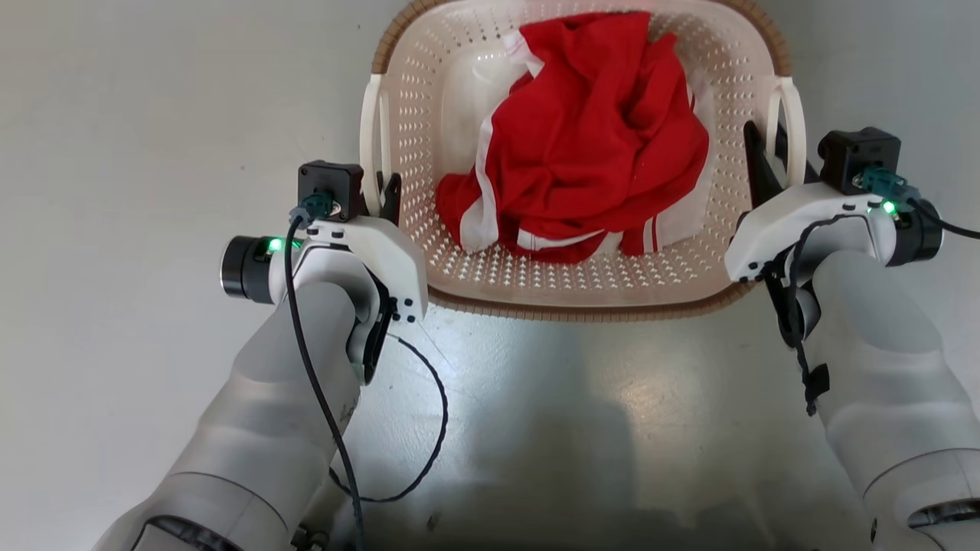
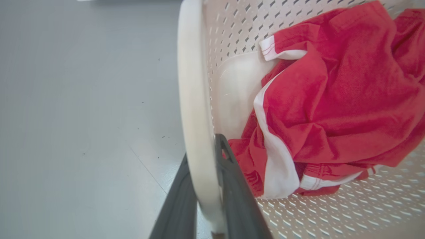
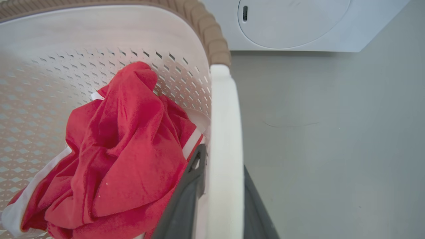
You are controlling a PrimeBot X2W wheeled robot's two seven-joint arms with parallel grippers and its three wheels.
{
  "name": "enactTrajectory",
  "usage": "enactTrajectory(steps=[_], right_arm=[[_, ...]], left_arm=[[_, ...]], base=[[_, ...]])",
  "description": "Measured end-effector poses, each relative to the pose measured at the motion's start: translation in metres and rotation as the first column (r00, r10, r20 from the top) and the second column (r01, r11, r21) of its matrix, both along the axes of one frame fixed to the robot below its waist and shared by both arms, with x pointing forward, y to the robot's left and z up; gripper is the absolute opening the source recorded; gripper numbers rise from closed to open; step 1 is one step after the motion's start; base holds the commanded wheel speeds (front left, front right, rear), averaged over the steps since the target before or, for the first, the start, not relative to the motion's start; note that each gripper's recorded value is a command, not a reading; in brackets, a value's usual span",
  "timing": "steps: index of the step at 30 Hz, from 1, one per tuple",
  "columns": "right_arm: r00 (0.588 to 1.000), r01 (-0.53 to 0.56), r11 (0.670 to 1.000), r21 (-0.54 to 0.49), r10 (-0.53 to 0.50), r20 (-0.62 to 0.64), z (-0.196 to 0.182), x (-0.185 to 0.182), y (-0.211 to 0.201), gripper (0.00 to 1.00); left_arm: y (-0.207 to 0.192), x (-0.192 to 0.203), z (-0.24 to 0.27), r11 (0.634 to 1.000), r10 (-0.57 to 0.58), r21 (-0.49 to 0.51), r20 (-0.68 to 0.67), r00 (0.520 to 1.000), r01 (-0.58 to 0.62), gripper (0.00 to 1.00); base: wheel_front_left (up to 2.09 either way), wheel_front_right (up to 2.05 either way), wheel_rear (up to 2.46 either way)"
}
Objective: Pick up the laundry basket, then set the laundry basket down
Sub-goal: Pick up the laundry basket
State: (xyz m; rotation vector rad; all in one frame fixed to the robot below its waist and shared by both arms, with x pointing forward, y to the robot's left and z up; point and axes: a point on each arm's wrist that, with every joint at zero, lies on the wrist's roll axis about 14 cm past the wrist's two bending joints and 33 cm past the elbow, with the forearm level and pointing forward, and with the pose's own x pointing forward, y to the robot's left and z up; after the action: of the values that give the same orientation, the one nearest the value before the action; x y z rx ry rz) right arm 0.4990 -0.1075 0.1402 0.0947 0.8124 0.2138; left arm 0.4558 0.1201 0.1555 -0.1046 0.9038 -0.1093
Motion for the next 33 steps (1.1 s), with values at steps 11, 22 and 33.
enactTrajectory(steps=[11, 22, 33], right_arm=[[1.0, -0.005, 1.0, 0.0, 0.005, -0.015, 0.031, -0.009, -0.001, 0.0], [0.996, -0.019, 1.0, 0.005, 0.02, -0.086, 0.066, -0.058, 0.001, 0.0], [0.988, -0.026, 0.999, 0.027, 0.03, -0.149, 0.103, -0.123, 0.004, 0.0]], left_arm=[[-0.004, -0.011, 0.03, 1.0, 0.005, -0.007, 0.017, 1.0, -0.005, 0.0], [-0.005, -0.057, 0.063, 1.0, 0.013, -0.01, -0.014, 1.0, -0.013, 0.0], [-0.007, -0.115, 0.095, 1.0, 0.003, -0.007, -0.046, 0.999, -0.003, 0.0]], base=[[0.0, 0.0, 0.0], [0.0, 0.0, 0.0], [0.0, 0.0, 0.0]])
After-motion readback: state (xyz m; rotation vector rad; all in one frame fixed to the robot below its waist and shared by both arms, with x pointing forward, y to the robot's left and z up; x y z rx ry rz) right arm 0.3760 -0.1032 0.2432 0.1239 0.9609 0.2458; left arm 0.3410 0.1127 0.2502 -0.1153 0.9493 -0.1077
